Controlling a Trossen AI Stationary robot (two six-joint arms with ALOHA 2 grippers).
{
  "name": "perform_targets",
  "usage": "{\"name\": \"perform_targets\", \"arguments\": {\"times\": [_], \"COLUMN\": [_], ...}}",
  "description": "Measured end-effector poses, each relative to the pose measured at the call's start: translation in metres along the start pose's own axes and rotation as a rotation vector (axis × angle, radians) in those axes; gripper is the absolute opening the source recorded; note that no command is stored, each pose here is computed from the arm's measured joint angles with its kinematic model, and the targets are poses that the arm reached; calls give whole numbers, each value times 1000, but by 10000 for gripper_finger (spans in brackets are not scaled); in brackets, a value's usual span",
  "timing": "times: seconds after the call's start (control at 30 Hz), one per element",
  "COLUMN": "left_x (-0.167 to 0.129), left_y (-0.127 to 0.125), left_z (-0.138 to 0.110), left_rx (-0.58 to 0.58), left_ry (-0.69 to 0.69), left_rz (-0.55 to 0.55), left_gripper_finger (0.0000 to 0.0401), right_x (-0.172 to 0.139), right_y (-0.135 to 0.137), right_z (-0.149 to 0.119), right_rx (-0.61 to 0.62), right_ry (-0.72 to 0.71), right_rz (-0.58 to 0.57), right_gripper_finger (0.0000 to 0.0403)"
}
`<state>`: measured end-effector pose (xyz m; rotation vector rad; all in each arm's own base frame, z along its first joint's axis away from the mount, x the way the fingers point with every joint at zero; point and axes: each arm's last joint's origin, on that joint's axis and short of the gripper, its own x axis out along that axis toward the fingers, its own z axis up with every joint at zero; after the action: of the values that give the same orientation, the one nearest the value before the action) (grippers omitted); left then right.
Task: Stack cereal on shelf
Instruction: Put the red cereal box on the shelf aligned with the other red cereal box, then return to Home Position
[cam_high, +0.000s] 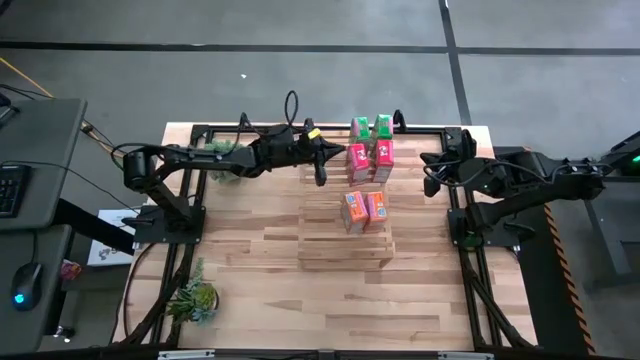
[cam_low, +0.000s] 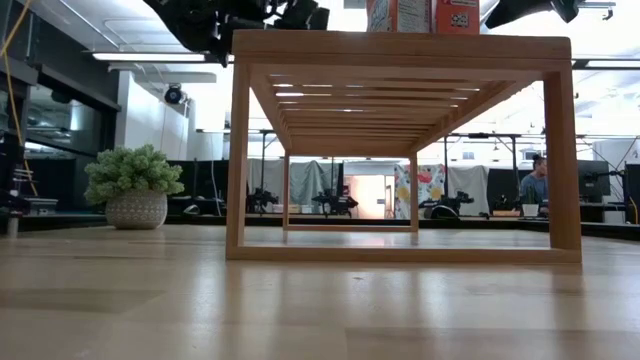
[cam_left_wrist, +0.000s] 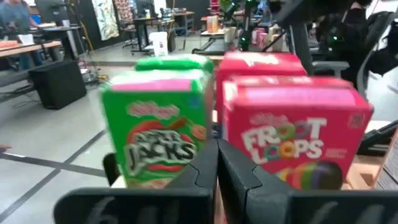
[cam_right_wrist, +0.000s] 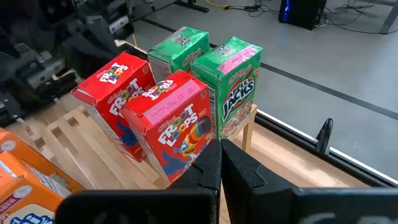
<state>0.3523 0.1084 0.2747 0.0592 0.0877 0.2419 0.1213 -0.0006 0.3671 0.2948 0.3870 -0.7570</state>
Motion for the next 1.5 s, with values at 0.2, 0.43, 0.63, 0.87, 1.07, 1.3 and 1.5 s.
{"name": "perform_targets", "arguments": {"times": [0.2,0.43,0.63,0.87,1.07,1.3,1.5], "left_x": [-23,-83,-156,-218,-245,-255,-258], "left_y": [5,-12,-29,-42,-43,-42,-44], "left_z": [20,28,-14,-68,-89,-108,-111], "left_rx": [28,61,-5,-49,-38,-37,-45], "left_ry": [47,10,-122,-208,-304,-258,-236], "left_rz": [13,-34,-77,-118,-139,-144,-209], "left_gripper_finger": [0,0,0,0,0,0,0], "right_x": [0,0,0,0,0,-1,3], "right_y": [0,0,0,0,0,-2,-7], "right_z": [0,-1,-1,-1,-1,-5,-23], "right_rx": [-21,-33,-32,-32,-49,-83,-115], "right_ry": [2,12,16,14,24,75,153], "right_rz": [2,4,9,8,22,33,36], "right_gripper_finger": [0,0,0,0,0,0,0]}}
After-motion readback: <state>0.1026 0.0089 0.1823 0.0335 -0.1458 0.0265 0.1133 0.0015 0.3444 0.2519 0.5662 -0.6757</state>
